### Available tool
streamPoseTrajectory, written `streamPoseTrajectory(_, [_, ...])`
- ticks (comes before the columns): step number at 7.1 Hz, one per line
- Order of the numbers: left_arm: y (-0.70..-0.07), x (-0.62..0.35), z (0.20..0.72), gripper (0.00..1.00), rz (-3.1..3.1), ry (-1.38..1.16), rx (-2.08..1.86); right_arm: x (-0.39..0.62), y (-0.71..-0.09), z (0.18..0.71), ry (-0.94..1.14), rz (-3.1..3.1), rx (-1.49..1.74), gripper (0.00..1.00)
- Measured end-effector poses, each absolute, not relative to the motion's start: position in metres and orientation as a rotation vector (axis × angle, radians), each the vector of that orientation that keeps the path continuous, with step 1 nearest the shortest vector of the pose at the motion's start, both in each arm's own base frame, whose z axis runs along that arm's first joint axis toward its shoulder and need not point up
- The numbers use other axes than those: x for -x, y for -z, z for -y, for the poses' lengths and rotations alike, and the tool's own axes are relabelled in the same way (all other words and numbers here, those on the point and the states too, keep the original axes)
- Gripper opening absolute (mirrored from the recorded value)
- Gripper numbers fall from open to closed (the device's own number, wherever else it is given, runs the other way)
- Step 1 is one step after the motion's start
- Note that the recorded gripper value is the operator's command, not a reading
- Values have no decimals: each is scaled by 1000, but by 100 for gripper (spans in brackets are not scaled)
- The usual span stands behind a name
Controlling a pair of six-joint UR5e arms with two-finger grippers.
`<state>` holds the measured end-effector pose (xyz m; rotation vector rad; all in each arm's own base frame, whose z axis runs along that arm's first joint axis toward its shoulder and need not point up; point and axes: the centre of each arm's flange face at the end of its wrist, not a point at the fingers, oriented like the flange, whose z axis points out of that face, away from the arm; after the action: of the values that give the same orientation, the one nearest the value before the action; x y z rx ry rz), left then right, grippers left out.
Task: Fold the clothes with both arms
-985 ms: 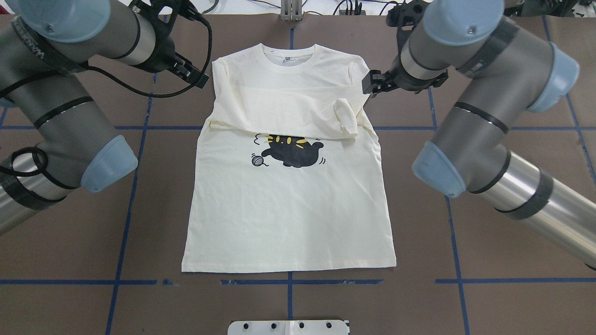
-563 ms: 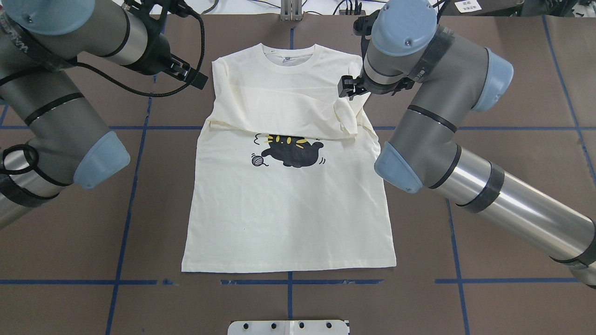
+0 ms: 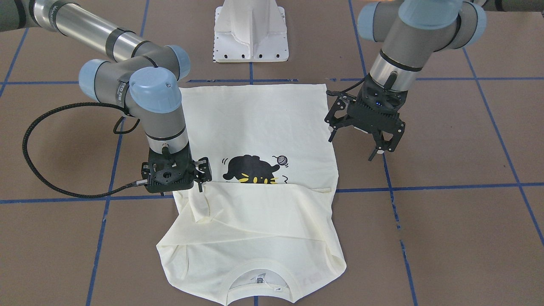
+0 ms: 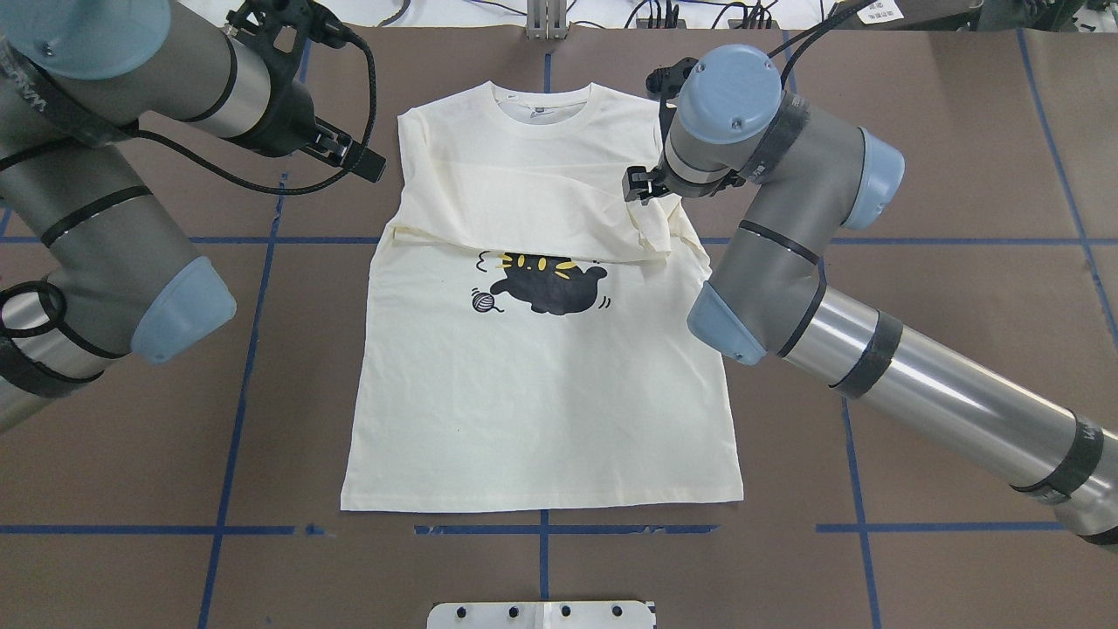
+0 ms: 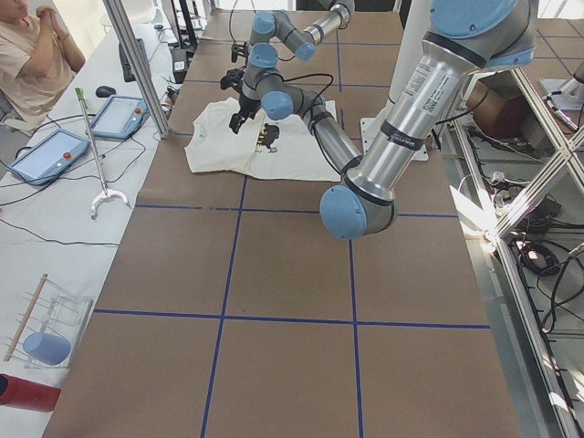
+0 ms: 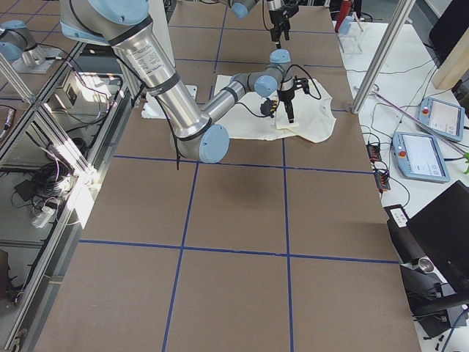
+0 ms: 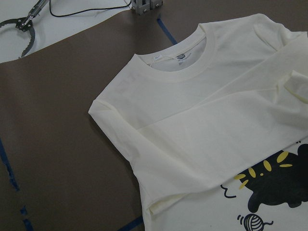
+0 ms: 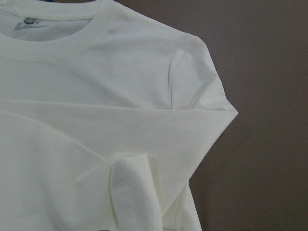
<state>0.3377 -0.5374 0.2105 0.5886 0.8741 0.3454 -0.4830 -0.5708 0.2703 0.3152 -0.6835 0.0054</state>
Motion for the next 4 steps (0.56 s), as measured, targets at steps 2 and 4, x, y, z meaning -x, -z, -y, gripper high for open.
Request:
streamPoseTrajectory(2, [-211,-337,537,100,-874,-343,-587,508,-276,552,22,633,-305,87])
streamPoseTrajectory(4, [-215,-336,537,100,-869,-340,-582,524,-284,542,36,588,-306,87])
